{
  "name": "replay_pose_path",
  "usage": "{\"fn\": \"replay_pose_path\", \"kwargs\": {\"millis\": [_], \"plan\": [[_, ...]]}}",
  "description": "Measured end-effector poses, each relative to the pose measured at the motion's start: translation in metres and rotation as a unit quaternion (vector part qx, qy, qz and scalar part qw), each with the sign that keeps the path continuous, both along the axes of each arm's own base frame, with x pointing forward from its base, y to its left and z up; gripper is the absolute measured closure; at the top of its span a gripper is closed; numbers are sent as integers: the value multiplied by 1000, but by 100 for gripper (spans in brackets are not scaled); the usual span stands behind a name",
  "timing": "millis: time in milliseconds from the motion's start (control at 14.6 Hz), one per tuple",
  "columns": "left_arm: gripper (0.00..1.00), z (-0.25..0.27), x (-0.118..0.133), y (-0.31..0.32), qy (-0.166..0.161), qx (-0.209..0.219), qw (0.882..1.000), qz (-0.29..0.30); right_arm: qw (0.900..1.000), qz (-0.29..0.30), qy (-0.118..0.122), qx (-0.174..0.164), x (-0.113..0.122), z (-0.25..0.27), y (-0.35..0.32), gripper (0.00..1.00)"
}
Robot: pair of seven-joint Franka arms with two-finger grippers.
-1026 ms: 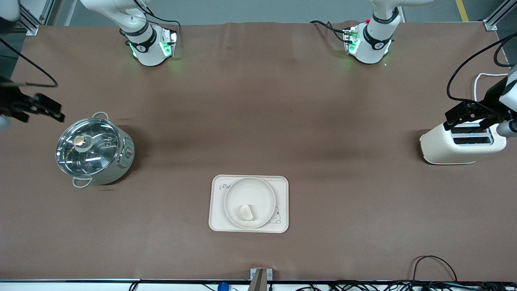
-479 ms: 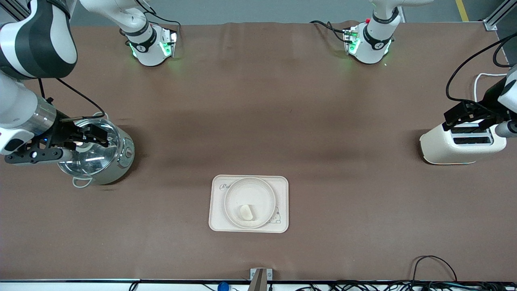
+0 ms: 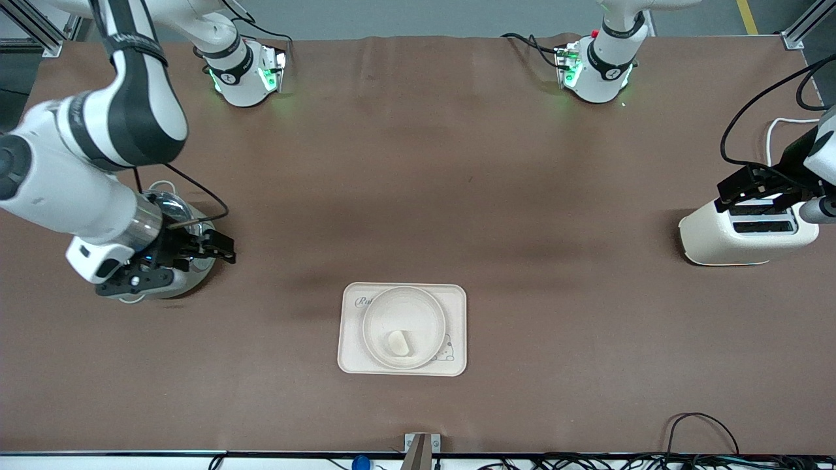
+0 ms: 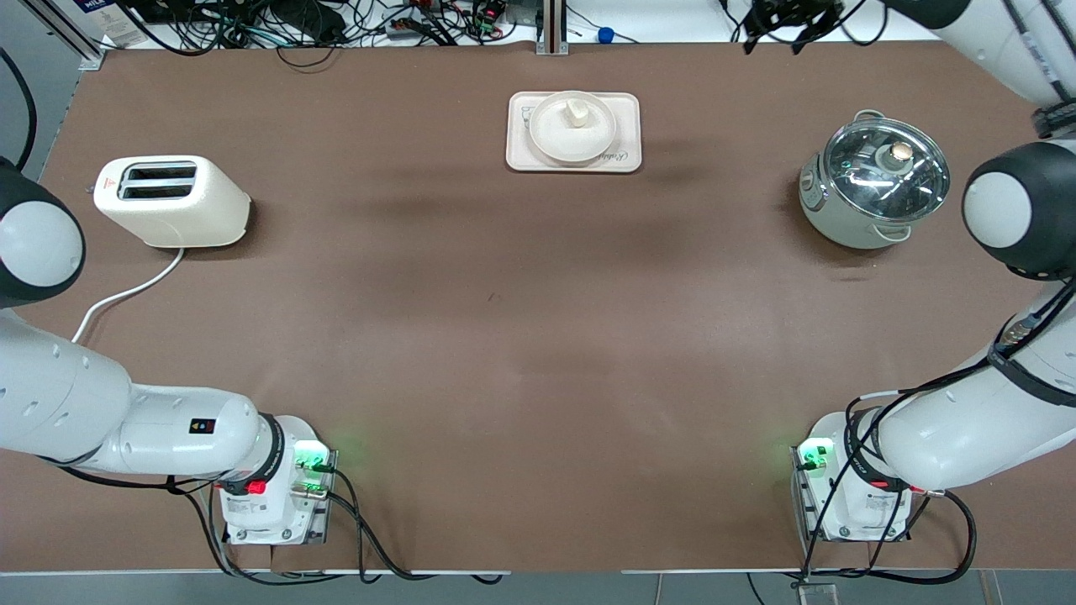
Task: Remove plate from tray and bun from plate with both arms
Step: 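Swing the right gripper past the steel pot toward the white tray, then lower the right gripper and grasp the rim of the white plate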
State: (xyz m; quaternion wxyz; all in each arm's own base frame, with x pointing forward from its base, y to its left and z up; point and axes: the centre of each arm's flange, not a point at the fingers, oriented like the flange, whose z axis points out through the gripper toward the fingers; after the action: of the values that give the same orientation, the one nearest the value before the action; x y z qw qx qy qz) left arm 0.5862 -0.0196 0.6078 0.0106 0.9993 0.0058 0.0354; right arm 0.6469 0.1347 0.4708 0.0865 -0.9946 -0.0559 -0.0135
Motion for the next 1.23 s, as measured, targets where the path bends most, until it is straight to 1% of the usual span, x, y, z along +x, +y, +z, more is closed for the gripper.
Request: {"fn": "replay_pose_path", "kwargs": {"millis": [205, 342, 411, 547, 616, 684, 753, 958, 1026, 1095, 1232], "plan": [[0, 0, 0, 0, 0, 0, 1000, 0, 999, -8, 8, 39, 2, -4, 3, 0], [0, 0, 0, 0, 0, 0, 1000, 0, 998, -6, 12, 53, 2, -5, 3, 0], [0, 0, 0, 0, 0, 0, 1000, 0, 998, -6, 18, 63, 1, -10, 8, 0], [0, 0, 0, 0, 0, 0, 1000, 0, 995, -9, 44, 86, 2, -37, 25, 0], [0, 0, 0, 1, 0, 0, 1000, 0, 994, -14, 61, 95, 5, -60, 32, 0], [0, 0, 0, 1, 0, 0, 1000, 1, 992, -21, 71, 99, 9, -86, 38, 0], [0, 0, 0, 1, 0, 0, 1000, 1, 992, -27, 73, 100, 14, -111, 44, 0], [0, 0, 0, 1, 0, 0, 1000, 1, 994, -35, 45, 92, 21, -165, 80, 0], [0, 0, 0, 1, 0, 0, 1000, 1, 994, -44, 44, 94, 20, -175, 91, 0], [0, 0, 0, 1, 0, 0, 1000, 1, 993, -54, 49, 97, 19, -182, 101, 0], [0, 0, 0, 1, 0, 0, 1000, 1, 990, -69, 50, 110, 20, -189, 114, 0]]}}
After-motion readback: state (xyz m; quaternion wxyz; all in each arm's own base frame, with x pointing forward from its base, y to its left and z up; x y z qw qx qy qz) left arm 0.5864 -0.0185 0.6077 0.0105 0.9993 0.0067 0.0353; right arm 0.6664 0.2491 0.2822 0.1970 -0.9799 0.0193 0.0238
